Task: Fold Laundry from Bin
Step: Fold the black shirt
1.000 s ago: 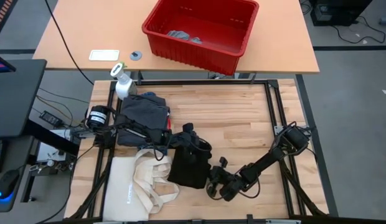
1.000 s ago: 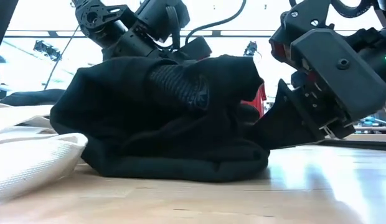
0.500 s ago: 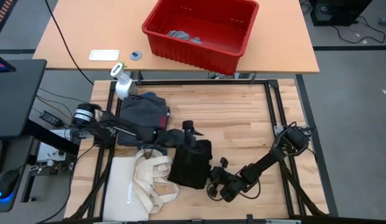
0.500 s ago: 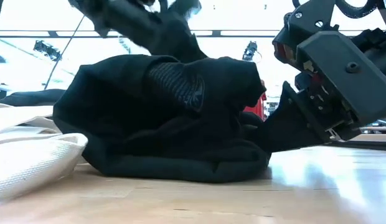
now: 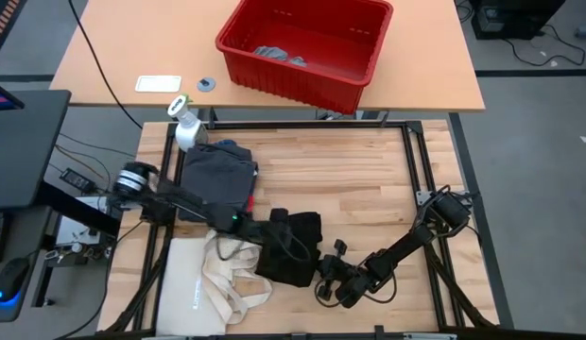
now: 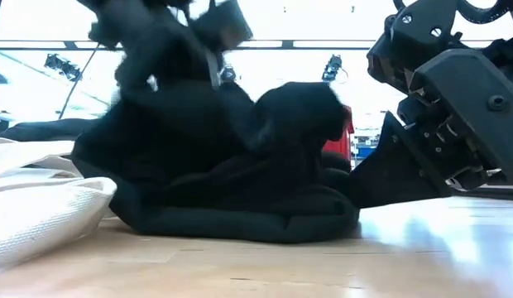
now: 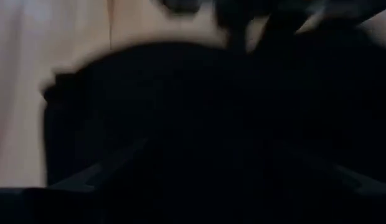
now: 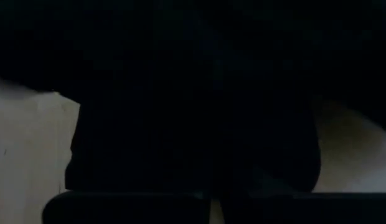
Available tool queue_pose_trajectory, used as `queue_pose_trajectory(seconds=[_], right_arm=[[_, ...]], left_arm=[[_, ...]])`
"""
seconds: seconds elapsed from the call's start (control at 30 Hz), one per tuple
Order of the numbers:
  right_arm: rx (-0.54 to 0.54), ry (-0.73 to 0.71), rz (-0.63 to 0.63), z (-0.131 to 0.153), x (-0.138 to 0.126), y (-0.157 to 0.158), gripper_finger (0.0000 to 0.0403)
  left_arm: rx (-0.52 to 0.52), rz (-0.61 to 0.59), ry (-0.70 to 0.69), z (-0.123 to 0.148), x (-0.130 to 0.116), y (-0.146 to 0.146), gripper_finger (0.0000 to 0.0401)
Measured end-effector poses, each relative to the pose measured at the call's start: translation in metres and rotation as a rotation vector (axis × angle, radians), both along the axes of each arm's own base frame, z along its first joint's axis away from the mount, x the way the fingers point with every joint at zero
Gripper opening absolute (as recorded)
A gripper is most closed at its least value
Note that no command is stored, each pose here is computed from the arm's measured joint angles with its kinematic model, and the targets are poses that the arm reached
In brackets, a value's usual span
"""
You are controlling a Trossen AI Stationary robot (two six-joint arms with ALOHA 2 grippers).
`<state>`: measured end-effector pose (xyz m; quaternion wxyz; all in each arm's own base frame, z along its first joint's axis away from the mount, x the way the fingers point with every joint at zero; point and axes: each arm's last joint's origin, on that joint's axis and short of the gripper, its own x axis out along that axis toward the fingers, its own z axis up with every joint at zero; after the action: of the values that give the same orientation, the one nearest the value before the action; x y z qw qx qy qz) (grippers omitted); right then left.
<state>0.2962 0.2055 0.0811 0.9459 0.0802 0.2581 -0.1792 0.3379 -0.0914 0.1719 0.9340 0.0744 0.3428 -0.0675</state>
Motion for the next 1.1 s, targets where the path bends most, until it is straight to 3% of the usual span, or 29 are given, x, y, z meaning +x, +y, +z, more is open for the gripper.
queue_pose_trajectory(seconds=[0.13, 0.23, 0.37, 0.57, 0.73, 0.83, 0.97, 1.1], right_arm=[[0.002, -0.004, 0.003, 0.000, 0.000, 0.000, 0.0026], [-0.002, 0.001, 0.008, 0.002, 0.000, 0.001, 0.0026], [-0.001, 0.001, 0.025, 0.014, -0.004, 0.003, 0.0026], [-0.030, -0.059, 0.027, 0.040, -0.015, 0.011, 0.0019], [-0.105, -0.176, 0.020, 0.052, -0.007, 0.014, 0.0019], [-0.089, -0.221, 0.056, 0.060, 0.007, 0.006, 0.0024], [-0.109, -0.264, 0.078, 0.068, 0.021, -0.006, 0.0024], [-0.028, -0.225, 0.188, 0.065, 0.033, -0.020, 0.0025]], left_arm=[[0.015, 0.019, 0.050, -0.043, 0.013, -0.003, 0.0327], [0.024, 0.024, 0.060, -0.051, 0.016, -0.004, 0.0326], [0.027, -0.009, 0.053, -0.028, 0.007, -0.003, 0.0315], [-0.013, -0.090, -0.101, 0.045, -0.020, -0.013, 0.0303], [-0.047, -0.137, -0.109, 0.055, -0.033, -0.031, 0.0302], [-0.029, -0.139, -0.039, 0.039, -0.037, -0.037, 0.0302], [0.027, -0.032, 0.035, 0.007, -0.044, -0.035, 0.0302], [0.022, 0.037, 0.083, -0.026, -0.052, -0.029, 0.0302]])
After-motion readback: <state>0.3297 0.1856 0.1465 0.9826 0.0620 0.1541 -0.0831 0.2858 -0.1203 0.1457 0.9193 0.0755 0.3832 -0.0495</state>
